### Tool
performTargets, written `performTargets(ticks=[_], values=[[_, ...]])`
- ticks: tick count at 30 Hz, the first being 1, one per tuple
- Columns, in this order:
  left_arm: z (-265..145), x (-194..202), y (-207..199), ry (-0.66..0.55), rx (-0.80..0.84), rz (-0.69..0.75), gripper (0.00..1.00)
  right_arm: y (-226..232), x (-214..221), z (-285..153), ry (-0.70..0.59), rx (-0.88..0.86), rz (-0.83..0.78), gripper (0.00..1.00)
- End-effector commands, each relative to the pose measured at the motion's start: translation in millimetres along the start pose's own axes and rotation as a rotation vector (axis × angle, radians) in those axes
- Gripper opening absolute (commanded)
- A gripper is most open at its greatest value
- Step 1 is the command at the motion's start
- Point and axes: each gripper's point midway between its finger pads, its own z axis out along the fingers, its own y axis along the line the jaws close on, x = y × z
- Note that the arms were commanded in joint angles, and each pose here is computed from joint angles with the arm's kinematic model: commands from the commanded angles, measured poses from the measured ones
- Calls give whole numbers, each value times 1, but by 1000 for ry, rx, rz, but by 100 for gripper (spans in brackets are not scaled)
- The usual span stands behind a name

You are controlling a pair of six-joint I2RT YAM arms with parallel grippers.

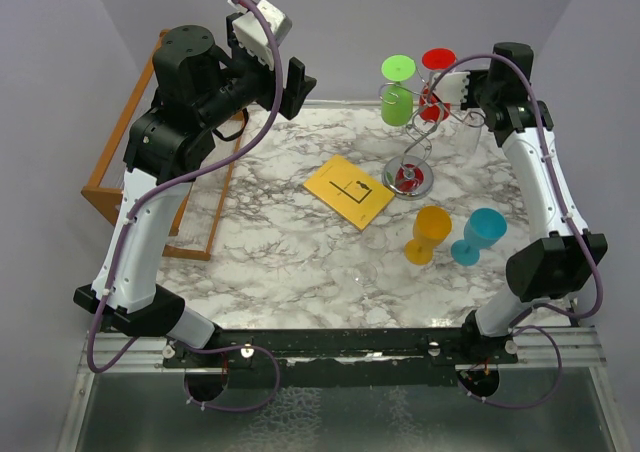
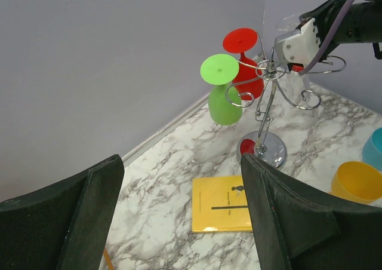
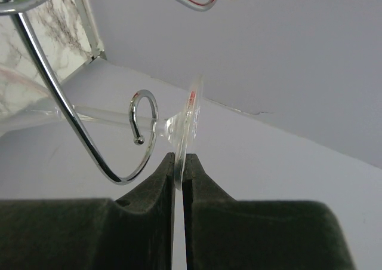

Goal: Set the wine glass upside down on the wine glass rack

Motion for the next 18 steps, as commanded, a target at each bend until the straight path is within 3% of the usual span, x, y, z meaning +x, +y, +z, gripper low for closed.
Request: performTargets(ticks=[1,18], values=[[-4,-9,2,-25,-4,11,82,-26,-8,-6,-51,80,29,2],[-6,-7,2,-19,-2,15,82,-18,-34,-7,-149,49,47,7]])
